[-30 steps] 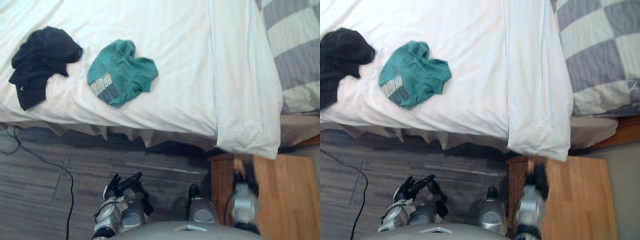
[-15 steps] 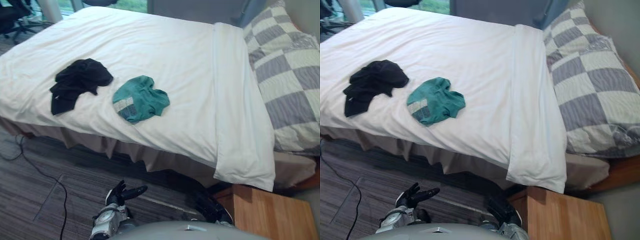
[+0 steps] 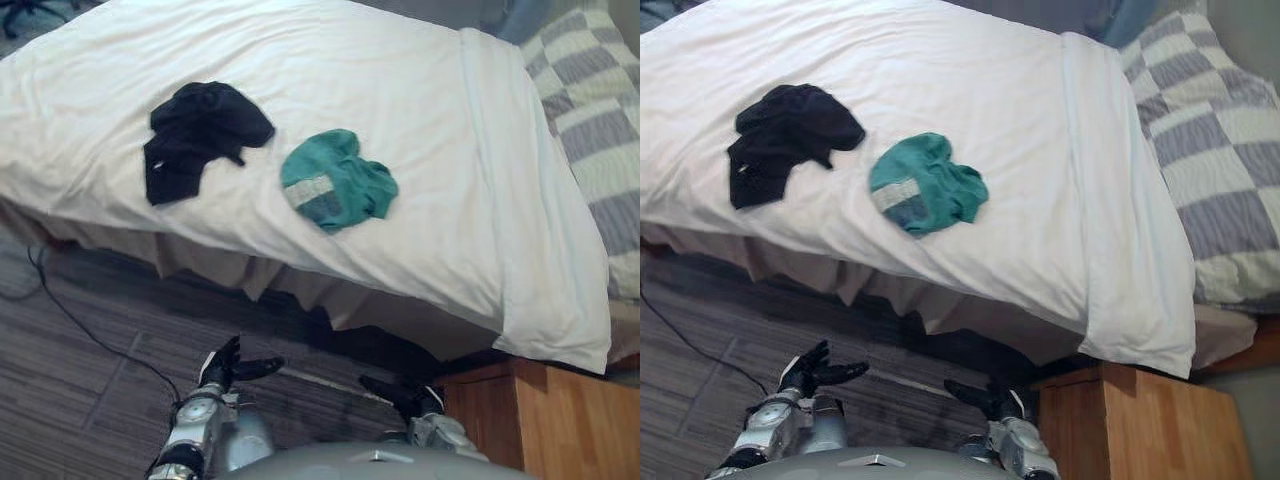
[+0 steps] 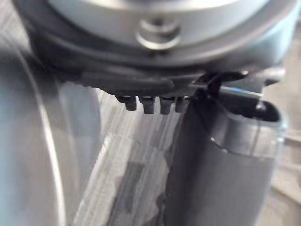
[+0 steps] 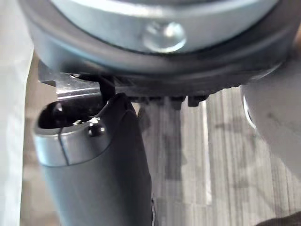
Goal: Tidy up the quilt and then pick up the clothes from the bed and put them into the laundry hamper
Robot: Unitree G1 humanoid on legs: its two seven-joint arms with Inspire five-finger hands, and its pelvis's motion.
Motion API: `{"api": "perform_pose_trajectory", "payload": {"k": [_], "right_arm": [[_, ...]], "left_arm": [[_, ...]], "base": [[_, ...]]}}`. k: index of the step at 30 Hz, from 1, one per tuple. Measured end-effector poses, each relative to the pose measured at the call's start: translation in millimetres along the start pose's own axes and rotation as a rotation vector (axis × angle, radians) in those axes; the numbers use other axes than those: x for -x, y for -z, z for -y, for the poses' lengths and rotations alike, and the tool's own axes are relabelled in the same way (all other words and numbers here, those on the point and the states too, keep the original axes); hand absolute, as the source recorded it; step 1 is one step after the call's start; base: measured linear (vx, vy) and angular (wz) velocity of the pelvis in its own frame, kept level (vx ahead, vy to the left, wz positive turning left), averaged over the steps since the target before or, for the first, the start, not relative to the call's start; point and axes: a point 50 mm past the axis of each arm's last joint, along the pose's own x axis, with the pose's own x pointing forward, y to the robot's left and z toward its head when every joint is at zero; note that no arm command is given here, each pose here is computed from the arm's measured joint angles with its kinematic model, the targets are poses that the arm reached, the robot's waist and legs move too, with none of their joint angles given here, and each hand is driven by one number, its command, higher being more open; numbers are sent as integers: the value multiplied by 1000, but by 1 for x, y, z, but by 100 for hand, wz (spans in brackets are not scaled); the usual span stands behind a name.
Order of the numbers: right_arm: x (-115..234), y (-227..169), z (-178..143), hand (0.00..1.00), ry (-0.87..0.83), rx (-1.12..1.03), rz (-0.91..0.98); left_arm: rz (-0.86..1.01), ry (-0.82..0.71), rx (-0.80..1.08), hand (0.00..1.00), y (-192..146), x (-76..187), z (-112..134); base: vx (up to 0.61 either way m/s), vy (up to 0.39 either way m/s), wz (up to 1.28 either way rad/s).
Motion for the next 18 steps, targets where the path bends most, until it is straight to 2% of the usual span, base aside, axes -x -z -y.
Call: {"api": "perform_pose_trajectory", "payload": {"k": [4, 7, 10, 14, 18], "right_arm": [[-7, -19, -22, 100, -74, 160, 23], [-6, -22, -50, 100, -192, 338, 53], [-5, -39, -67, 100, -251, 391, 136], [-6, -54, -73, 100, -277, 486, 180], [-6, -51, -51, 100, -233, 529, 160]], "left_arm": [[-54, 27, -35, 100, 13, 2, 8], [-56, 39, -77, 100, 12, 2, 10], [-37, 57, -62, 100, 6, -1, 24], [9, 98, -65, 100, -3, -2, 48], [61, 125, -55, 100, -12, -2, 62]], "base": [[38, 424, -39], [63, 158, 17], [35, 43, 16], [-15, 37, -11], [-11, 151, -33]]}}
